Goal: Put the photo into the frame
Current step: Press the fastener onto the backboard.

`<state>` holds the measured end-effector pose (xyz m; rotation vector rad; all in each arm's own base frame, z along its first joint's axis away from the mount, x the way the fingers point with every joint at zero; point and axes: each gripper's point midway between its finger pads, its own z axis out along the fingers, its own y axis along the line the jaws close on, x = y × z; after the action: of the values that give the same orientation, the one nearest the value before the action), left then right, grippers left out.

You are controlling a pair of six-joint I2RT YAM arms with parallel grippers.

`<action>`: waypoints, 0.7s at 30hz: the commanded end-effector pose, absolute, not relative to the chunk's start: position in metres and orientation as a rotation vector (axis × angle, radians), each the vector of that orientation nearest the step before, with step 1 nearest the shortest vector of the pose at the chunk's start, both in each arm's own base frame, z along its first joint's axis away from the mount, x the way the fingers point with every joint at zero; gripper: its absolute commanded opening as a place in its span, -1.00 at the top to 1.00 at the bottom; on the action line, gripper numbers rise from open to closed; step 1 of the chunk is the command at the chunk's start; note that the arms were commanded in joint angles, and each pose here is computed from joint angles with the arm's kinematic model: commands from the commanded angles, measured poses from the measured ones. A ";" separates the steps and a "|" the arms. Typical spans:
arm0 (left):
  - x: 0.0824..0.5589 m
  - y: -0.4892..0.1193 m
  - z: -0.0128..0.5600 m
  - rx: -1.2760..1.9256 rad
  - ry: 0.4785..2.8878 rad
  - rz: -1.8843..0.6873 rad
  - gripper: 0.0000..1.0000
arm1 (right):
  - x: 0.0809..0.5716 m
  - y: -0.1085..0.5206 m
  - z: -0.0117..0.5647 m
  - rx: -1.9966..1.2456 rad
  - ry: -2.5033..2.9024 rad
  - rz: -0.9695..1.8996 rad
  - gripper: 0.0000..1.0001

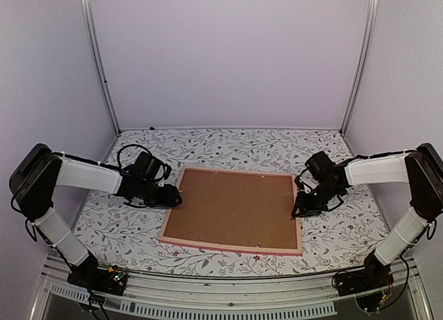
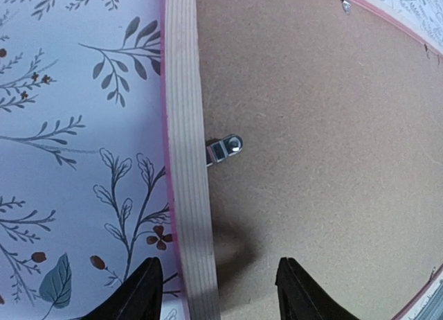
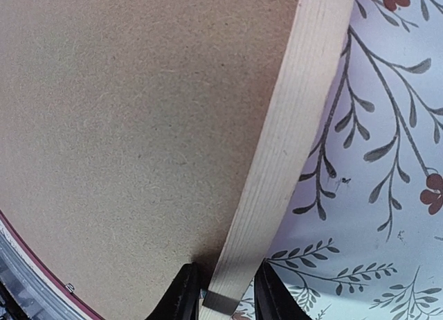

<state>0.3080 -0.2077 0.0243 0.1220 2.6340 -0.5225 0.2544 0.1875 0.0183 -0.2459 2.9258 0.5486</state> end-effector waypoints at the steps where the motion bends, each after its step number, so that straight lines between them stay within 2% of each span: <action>1: 0.313 -0.203 0.030 0.120 2.621 -0.496 -0.19 | 0.229 0.181 0.001 -0.291 3.063 0.525 0.44; 6: 0.314 -0.202 0.033 0.124 2.617 -0.484 -0.20 | 0.235 0.181 0.003 -0.296 3.045 0.510 0.41; 11: 0.316 -0.201 0.045 0.143 2.587 -0.477 -0.25 | 0.247 0.180 0.008 -0.277 3.019 0.502 0.22; 18: 0.310 -0.207 0.069 0.187 2.525 -0.552 -0.48 | 0.266 0.179 0.009 -0.276 2.996 0.482 0.25; 21: 0.305 -0.214 0.086 0.232 2.473 -0.597 -0.51 | 0.277 0.179 0.012 -0.277 2.977 0.477 0.30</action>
<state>0.3098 -0.2070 0.0636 0.1721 2.5387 -0.5379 0.2625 0.1848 0.0168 -0.2721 2.9852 0.5340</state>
